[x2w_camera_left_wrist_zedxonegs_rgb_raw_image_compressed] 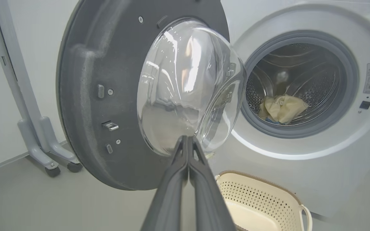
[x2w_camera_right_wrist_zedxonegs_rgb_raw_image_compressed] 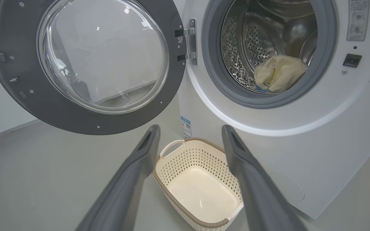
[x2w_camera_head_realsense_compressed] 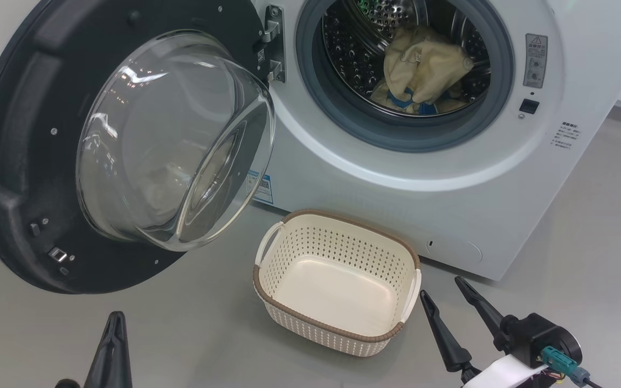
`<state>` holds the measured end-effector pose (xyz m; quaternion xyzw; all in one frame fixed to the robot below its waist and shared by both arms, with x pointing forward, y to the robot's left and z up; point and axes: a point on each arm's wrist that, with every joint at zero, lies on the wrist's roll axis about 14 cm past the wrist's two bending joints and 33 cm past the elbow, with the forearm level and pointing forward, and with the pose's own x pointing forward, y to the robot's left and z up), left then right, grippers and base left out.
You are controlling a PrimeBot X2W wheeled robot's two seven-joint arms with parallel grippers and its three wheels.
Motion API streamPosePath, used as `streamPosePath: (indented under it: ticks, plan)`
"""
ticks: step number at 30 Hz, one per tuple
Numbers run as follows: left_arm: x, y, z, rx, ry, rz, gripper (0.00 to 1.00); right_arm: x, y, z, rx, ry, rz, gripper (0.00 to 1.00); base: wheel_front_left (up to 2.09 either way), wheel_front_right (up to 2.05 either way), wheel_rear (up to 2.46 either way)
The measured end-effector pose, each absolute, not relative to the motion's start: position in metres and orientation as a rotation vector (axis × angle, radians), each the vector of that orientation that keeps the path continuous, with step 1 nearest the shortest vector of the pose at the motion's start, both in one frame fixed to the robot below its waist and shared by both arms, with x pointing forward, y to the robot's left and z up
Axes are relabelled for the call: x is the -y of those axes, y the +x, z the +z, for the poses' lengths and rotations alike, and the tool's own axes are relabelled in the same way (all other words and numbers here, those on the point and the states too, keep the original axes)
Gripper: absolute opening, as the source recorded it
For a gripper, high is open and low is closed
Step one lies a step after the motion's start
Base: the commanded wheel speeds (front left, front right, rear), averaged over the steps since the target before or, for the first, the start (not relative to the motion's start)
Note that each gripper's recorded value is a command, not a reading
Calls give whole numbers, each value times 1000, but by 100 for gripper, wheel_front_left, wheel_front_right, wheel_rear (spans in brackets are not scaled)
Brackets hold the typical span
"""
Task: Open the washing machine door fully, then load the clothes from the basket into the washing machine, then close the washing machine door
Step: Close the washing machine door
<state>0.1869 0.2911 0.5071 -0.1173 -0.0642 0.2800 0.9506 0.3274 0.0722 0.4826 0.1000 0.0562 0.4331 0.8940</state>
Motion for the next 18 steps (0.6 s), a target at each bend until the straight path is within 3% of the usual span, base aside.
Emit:
streamPosePath:
  ticks: [4,5,8,18]
  plan:
    - [-288,192,522,231,-417,528,0,-71,329,479,-125,206,898,100,0,0,0]
    - [-286,195,530,300,-586,505,0,-69,331,478,-128,201,897,100,0,0,0]
    - [-273,204,541,374,-812,440,0,-68,334,476,-131,200,896,100,0,0,0]
    - [-284,191,624,720,-1175,299,0,-72,338,477,-128,207,904,100,0,0,0]
